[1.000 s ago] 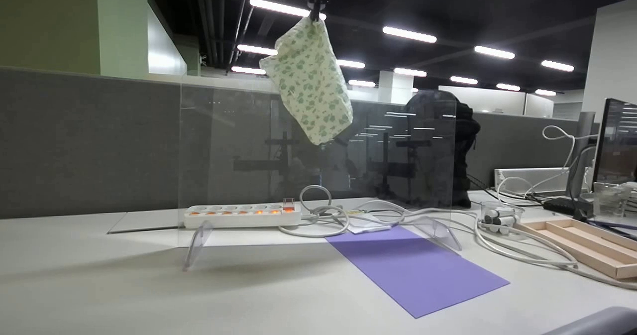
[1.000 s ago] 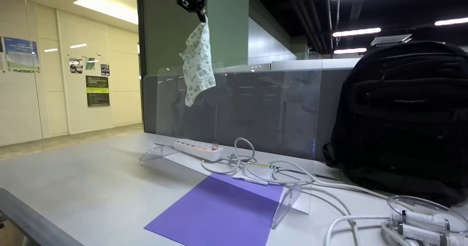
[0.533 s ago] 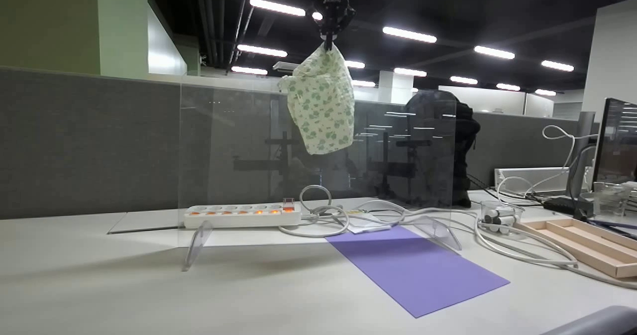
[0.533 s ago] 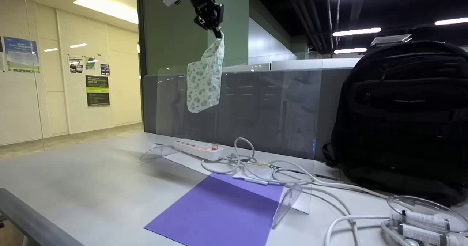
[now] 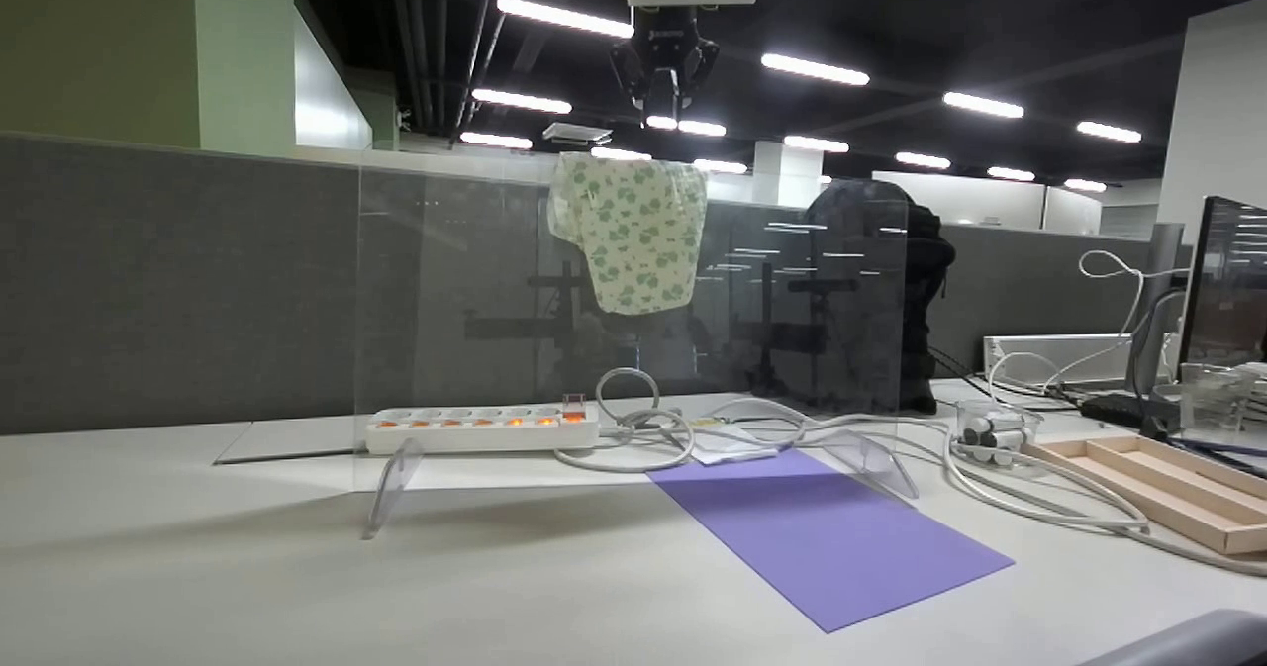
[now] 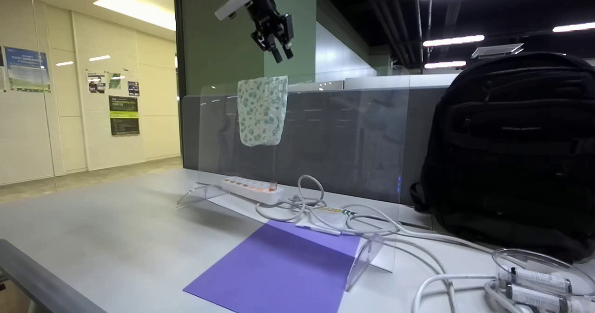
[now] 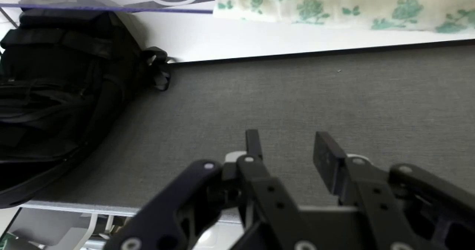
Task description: Pick the cloth and hang it on the object
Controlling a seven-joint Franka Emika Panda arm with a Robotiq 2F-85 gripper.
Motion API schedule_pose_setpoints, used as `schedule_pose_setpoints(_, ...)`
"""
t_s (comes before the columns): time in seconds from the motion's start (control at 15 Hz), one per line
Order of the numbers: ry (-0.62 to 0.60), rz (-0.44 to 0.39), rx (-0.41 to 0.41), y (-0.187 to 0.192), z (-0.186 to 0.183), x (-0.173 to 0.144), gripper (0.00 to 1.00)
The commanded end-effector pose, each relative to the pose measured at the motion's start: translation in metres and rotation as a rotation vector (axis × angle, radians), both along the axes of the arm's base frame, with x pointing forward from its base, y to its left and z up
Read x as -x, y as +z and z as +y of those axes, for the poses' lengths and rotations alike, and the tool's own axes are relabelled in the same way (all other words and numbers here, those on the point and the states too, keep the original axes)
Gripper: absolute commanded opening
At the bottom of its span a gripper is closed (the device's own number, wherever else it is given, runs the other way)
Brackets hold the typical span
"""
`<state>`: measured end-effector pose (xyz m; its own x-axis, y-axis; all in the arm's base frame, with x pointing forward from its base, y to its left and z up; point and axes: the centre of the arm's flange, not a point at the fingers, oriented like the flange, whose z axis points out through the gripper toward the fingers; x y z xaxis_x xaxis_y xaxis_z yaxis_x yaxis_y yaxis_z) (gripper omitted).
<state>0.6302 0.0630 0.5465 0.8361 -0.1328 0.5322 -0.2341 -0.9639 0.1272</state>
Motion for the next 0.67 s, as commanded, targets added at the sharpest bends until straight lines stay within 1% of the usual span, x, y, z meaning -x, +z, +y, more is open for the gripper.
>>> schedule_pose_setpoints(0.0,-0.047,-0.018,-0.003,0.0108,0.0038,-0.0082,0.74)
schedule_pose_setpoints(0.07,-0.047,-0.022,-0.001,0.0122,0.0044,-0.0082,0.82)
schedule_pose_setpoints(0.2,-0.022,-0.031,0.001,0.0143,0.0062,-0.0070,0.94)
schedule_pose_setpoints(0.27,-0.009,-0.037,0.003,0.0145,0.0076,-0.0059,0.98)
schedule_pose_setpoints(0.33,-0.006,-0.035,0.007,0.0142,0.0086,-0.0057,1.00)
schedule_pose_setpoints(0.6,0.017,-0.039,0.012,0.0125,0.0130,-0.0033,1.00)
